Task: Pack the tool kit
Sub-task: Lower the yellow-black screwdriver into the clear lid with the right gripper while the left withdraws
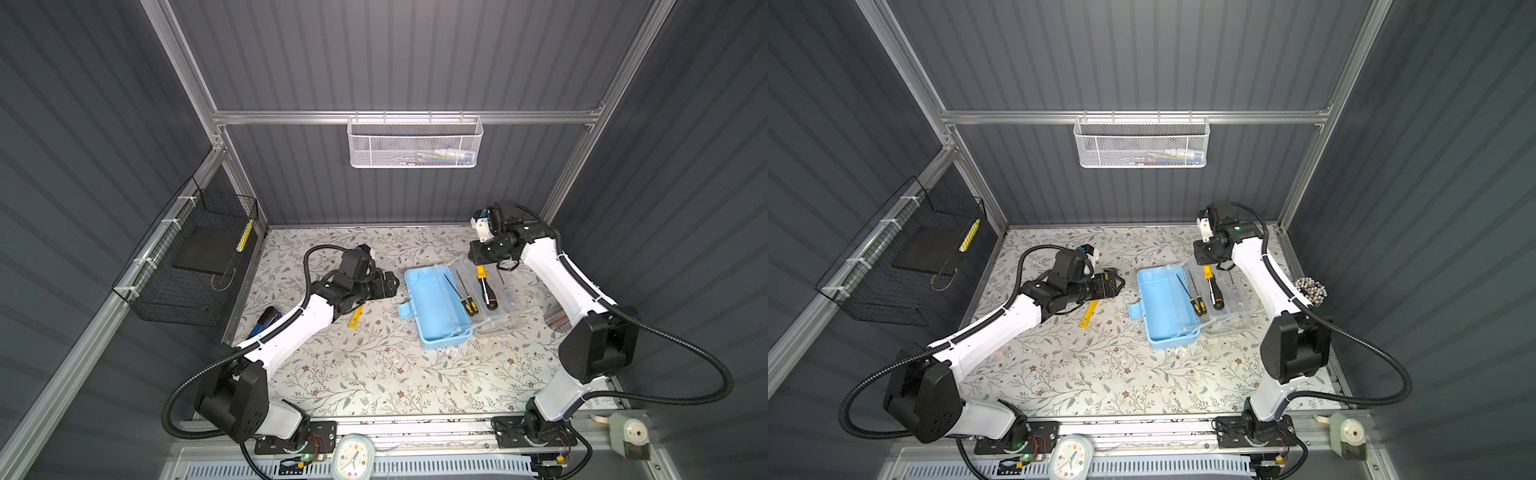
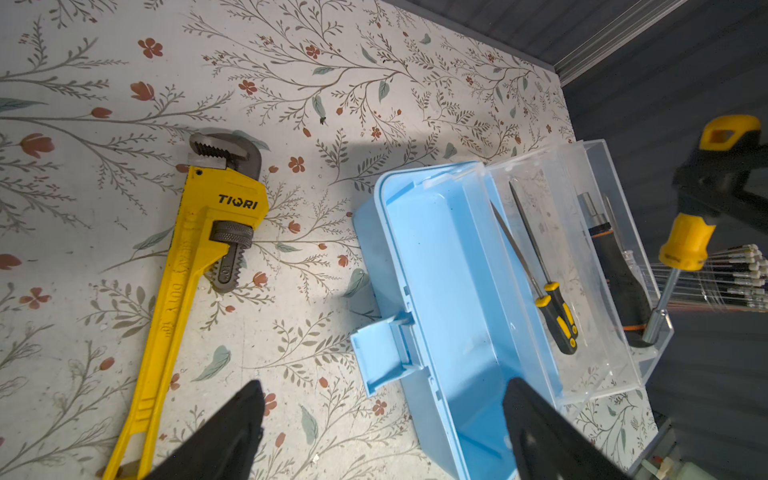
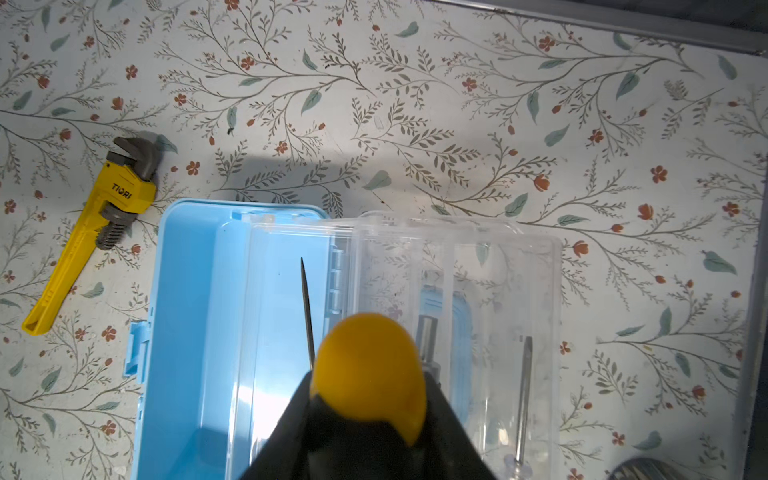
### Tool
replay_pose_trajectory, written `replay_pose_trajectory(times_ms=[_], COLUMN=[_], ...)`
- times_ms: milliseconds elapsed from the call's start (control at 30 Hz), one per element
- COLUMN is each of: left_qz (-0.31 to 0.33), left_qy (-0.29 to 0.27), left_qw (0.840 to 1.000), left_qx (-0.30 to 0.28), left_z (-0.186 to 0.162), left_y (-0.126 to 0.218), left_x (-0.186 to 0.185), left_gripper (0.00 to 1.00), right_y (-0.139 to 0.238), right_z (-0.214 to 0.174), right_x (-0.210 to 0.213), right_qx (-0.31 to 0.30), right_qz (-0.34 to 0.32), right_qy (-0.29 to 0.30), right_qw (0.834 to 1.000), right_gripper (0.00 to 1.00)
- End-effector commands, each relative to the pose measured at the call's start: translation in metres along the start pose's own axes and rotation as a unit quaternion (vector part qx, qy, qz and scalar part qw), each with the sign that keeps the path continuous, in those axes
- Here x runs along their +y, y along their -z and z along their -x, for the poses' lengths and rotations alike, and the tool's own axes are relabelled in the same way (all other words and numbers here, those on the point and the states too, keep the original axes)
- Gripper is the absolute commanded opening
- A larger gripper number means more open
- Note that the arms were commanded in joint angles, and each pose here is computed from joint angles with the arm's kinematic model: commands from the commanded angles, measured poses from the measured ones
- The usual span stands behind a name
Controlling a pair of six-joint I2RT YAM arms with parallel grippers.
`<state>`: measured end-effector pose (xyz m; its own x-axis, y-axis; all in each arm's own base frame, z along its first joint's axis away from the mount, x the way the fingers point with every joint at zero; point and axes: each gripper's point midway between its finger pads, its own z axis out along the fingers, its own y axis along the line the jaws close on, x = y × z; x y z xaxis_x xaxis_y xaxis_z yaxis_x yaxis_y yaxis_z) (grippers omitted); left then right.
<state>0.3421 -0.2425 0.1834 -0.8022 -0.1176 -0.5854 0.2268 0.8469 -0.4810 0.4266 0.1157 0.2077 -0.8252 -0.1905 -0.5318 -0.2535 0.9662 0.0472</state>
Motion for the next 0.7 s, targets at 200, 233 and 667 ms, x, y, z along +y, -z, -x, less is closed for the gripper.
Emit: replay_pose_trajectory(times_ms=[200, 233, 667], left_qz=[0.012, 0.012, 0.015], left_qy=[-0.003, -0.004, -0.001], left_qw=[1.0, 1.0, 1.0], left_qx=[0.024, 0.025, 0.026], left_z=[-0.012, -0.012, -0.012], left_y=[-0.007, -0.007, -0.007], left_x=[0.013, 0.013, 0.018], left_gripper=[0.91, 0.91, 0.91], right_y=[-0.011, -0.014, -0.037], right_z=[-0.001, -0.001, -0.015], right_x=[-0.005, -0.006, 0.006], right_qx=[0.016, 0.019, 0.051], right_qz=[-0.012, -0.015, -0.026], right_qy=[0.011, 0.012, 0.039], right_qw=[1.0, 1.0, 0.998], right_gripper=[0.1, 0.1, 0.2])
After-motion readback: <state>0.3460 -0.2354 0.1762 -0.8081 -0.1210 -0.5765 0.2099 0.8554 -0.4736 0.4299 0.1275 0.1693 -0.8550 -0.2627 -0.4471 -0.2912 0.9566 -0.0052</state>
